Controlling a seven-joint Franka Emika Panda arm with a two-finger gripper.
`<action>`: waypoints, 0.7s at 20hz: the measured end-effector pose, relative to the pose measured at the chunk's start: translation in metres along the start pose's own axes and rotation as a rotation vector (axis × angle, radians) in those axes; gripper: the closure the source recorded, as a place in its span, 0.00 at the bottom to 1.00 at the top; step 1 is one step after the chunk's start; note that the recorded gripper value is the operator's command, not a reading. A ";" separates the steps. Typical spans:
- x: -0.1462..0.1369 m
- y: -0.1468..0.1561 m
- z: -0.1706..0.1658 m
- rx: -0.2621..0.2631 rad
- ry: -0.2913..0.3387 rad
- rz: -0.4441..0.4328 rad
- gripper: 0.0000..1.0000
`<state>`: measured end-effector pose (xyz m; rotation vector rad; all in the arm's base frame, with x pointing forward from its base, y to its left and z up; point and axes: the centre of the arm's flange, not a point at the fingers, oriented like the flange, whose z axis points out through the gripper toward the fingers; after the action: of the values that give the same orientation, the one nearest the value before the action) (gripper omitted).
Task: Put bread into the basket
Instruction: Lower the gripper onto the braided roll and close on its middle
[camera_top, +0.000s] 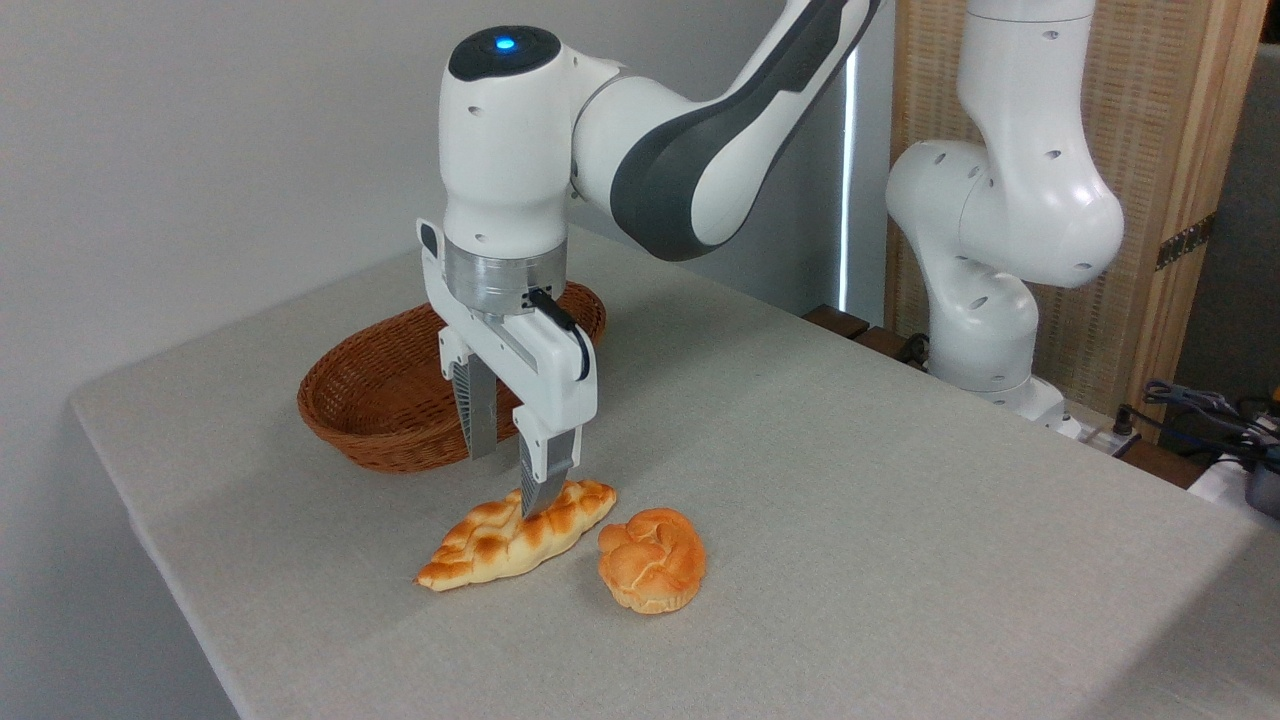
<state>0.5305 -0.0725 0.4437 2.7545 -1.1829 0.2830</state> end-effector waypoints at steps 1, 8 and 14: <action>0.001 0.001 0.001 -0.001 -0.001 0.002 0.02; 0.000 -0.002 0.009 0.021 -0.032 0.028 0.05; 0.000 -0.002 0.014 0.043 -0.071 0.068 0.05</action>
<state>0.5337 -0.0744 0.4297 2.7871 -1.3048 0.2215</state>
